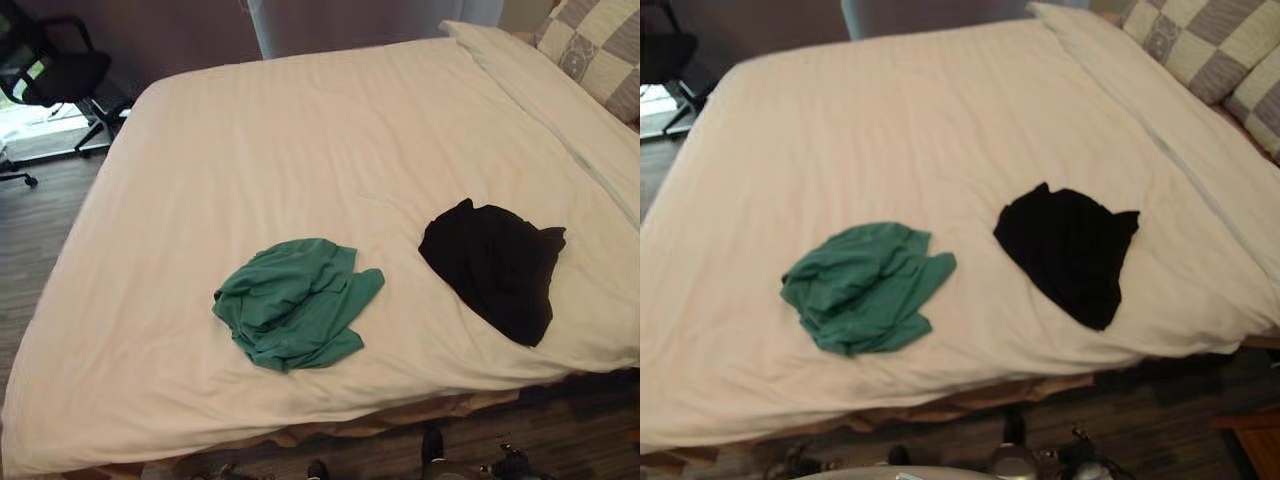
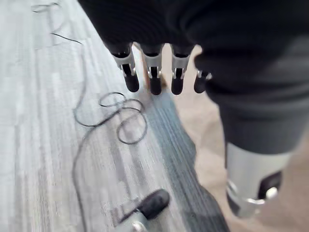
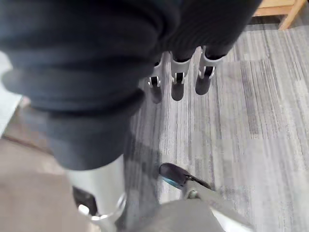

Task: Tidy up the quilt and then pick up the clothes from the bed and put them into the laundry hamper.

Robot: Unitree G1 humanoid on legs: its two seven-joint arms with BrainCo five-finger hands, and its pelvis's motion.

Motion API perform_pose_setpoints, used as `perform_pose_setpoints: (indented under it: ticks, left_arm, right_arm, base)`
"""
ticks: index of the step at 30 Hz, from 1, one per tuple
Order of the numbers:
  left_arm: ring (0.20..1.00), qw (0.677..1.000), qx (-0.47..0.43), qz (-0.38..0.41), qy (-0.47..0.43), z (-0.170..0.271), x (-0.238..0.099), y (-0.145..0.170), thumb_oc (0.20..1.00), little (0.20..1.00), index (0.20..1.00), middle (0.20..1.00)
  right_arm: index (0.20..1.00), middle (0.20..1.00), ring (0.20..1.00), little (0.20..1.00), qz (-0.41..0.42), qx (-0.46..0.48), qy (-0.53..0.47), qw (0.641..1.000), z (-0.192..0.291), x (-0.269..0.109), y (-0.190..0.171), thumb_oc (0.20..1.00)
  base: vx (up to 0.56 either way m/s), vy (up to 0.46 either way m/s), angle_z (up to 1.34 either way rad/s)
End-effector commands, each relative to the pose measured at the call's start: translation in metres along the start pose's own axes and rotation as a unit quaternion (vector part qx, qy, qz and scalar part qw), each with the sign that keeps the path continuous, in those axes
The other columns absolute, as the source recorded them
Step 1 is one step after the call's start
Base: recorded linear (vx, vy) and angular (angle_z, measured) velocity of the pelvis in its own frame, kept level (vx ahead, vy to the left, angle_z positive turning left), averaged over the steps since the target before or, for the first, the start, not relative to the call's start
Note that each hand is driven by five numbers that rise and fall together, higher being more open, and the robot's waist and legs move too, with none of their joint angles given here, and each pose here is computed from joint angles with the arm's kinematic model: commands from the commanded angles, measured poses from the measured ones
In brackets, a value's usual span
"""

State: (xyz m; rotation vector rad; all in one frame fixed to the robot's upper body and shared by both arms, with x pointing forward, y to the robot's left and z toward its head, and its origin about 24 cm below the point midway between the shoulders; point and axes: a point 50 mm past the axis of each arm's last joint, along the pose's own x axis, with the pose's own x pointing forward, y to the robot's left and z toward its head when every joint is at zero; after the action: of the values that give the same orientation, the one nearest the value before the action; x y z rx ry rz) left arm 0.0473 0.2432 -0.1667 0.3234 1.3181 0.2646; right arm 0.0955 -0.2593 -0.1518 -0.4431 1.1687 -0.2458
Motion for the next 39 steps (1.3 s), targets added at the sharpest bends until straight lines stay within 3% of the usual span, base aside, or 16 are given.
perform_pose_setpoints:
  ticks: [1, 7, 12, 15, 16, 17, 19, 23, 27, 28, 33, 39]
  left_arm:
    - [1.0, 0.991, -0.077, 0.093, 0.057, -0.019, 0.002, 0.06, 1.0, 1.0, 1.0, 1.0]
    - [1.0, 0.942, -0.231, 0.235, 0.069, -0.05, -0.015, 0.149, 1.0, 1.0, 1.0, 1.0]
    - [1.0, 0.88, -0.296, 0.358, -0.095, -0.015, -0.04, 0.218, 1.0, 1.0, 1.0, 1.0]
    - [1.0, 0.852, -0.225, 0.394, -0.26, 0.04, -0.074, 0.257, 1.0, 1.0, 1.0, 1.0]
    - [1.0, 0.852, -0.225, 0.394, -0.26, 0.04, -0.074, 0.257, 1.0, 1.0, 1.0, 1.0]
    - [1.0, 0.83, -0.131, 0.396, -0.369, 0.085, -0.104, 0.269, 1.0, 1.0, 1.0, 1.0]
    - [1.0, 0.81, -0.07, 0.386, -0.436, 0.115, -0.123, 0.267, 1.0, 1.0, 1.0, 1.0]
    - [1.0, 0.776, 0.001, 0.321, -0.543, 0.174, -0.14, 0.226, 1.0, 1.0, 1.0, 1.0]
    - [1.0, 0.768, 0.047, 0.269, -0.579, 0.203, -0.144, 0.192, 1.0, 1.0, 1.0, 1.0]
    - [1.0, 0.769, 0.102, 0.229, -0.587, 0.222, -0.141, 0.164, 1.0, 1.0, 1.0, 1.0]
    - [1.0, 0.764, 0.145, 0.201, -0.596, 0.245, -0.138, 0.134, 1.0, 1.0, 1.0, 1.0]
    - [1.0, 0.763, 0.236, 0.231, -0.556, 0.283, -0.125, 0.112, 1.0, 1.0, 1.0, 1.0]
  right_arm:
    - [1.0, 1.0, 1.0, 1.0, -0.06, 0.095, 0.021, 0.993, -0.005, 0.003, -0.022, 1.0]
    - [1.0, 1.0, 1.0, 1.0, -0.191, 0.159, -0.009, 0.969, -0.017, -0.004, -0.094, 1.0]
    - [1.0, 1.0, 1.0, 1.0, -0.34, 0.148, -0.12, 0.921, 0.009, -0.03, -0.17, 1.0]
    - [1.0, 1.0, 1.0, 1.0, -0.376, 0.077, -0.213, 0.898, 0.045, -0.051, -0.201, 1.0]
    - [1.0, 1.0, 1.0, 1.0, -0.376, 0.077, -0.213, 0.898, 0.045, -0.051, -0.201, 1.0]
    - [1.0, 1.0, 1.0, 1.0, -0.394, -0.002, -0.285, 0.874, 0.074, -0.07, -0.218, 1.0]
    - [1.0, 1.0, 1.0, 1.0, -0.414, -0.053, -0.333, 0.846, 0.095, -0.086, -0.23, 1.0]
    - [1.0, 1.0, 1.0, 1.0, -0.414, -0.15, -0.418, 0.794, 0.141, -0.11, -0.223, 1.0]
    - [1.0, 1.0, 1.0, 1.0, -0.392, -0.182, -0.462, 0.774, 0.168, -0.117, -0.205, 1.0]
    - [1.0, 1.0, 1.0, 1.0, -0.377, -0.205, -0.502, 0.751, 0.19, -0.129, -0.192, 1.0]
    - [1.0, 1.0, 1.0, 1.0, -0.353, -0.189, -0.563, 0.723, 0.216, -0.146, -0.174, 1.0]
    - [1.0, 1.0, 1.0, 1.0, -0.302, -0.125, -0.654, 0.682, 0.248, -0.174, -0.145, 1.0]
  base:
    - [0.03, -0.019, 0.05]
    - [0.03, -0.004, 0.11]
    - [0.01, -0.002, 0.08]
    - [-0.02, -0.014, 0.16]
    - [-0.02, -0.028, 0.12]
    - [0.0, -0.03, 0.04]
    - [0.0, -0.032, 0.06]
    - [0.03, -0.032, 0.09]
    - [0.02, -0.035, -0.04]
    - [0.01, -0.031, -0.12]
    - [-0.02, -0.026, -0.23]
    - [-0.15, -0.006, -0.31]
